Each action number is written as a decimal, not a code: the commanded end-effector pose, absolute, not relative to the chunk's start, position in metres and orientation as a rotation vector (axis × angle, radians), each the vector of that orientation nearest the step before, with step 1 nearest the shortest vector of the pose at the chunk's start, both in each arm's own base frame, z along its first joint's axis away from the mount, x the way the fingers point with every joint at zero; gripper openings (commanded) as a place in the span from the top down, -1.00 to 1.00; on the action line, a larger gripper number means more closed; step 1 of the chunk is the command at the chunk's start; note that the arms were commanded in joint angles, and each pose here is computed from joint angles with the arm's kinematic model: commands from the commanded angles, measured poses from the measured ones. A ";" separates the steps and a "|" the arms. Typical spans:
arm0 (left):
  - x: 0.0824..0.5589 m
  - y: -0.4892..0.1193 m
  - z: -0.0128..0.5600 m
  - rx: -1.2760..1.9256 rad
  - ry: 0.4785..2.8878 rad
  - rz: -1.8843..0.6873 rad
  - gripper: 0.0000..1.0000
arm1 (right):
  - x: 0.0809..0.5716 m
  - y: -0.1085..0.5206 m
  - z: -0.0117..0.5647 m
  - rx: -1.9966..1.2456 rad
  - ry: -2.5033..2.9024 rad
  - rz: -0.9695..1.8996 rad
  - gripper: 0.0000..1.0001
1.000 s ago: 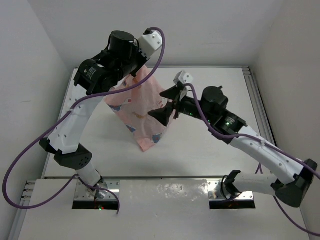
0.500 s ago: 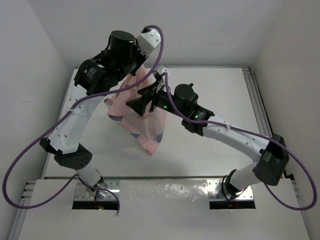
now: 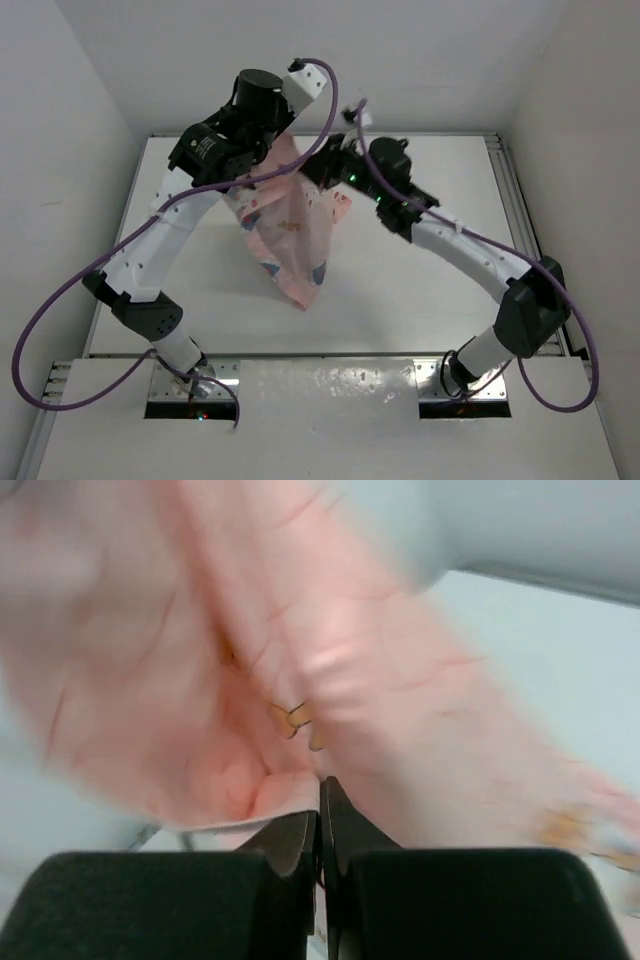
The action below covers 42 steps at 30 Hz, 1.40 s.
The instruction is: Put the pillow into the pillowcase
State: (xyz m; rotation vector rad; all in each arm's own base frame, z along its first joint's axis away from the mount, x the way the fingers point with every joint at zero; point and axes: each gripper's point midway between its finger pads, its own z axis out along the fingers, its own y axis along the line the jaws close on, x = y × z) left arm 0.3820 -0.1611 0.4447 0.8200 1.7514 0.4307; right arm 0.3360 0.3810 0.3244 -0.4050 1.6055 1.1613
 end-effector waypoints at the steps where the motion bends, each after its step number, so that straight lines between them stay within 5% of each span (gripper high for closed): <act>1: 0.393 -0.130 0.475 0.646 1.671 0.587 1.00 | 0.398 0.290 0.426 -0.199 1.462 0.965 1.00; 3: 0.403 -0.121 0.474 0.605 1.677 0.604 1.00 | 0.443 0.241 0.433 -0.108 1.516 0.827 1.00; 6: 0.420 -0.113 0.480 0.548 1.665 0.645 1.00 | 0.472 0.199 0.518 -0.080 1.408 0.748 1.00; 12: 0.423 -0.112 0.547 0.425 1.499 0.561 1.00 | 0.471 0.178 0.561 -0.108 1.319 0.684 1.00; 16: 0.418 -0.121 0.542 0.522 1.502 0.528 1.00 | 0.456 0.179 0.541 -0.168 1.339 0.661 1.00; 21: 0.410 -0.140 0.471 0.766 1.635 0.459 1.00 | 0.432 0.206 0.461 -0.325 1.493 0.688 1.00; 23: 0.404 -0.142 0.452 0.815 1.681 0.440 1.00 | 0.412 0.228 0.415 -0.468 1.555 0.724 0.62; 25: 0.399 -0.143 0.444 0.837 1.701 0.425 1.00 | 0.387 0.248 0.373 -0.585 1.609 0.745 -0.14; 27: 0.393 -0.141 0.443 0.830 1.716 0.411 1.00 | 0.366 0.268 0.347 -0.690 1.610 0.719 -0.38; 29: 0.388 -0.139 0.444 0.819 1.726 0.398 1.00 | 0.346 0.282 0.323 -0.739 1.582 0.723 -0.89; 36: 0.375 -0.152 0.428 0.855 1.764 0.339 1.00 | 0.292 0.343 0.289 -0.770 1.477 0.734 -0.97; 42: 0.371 -0.155 0.422 0.867 1.779 0.324 1.00 | 0.322 0.342 0.270 -0.571 1.536 0.494 -0.98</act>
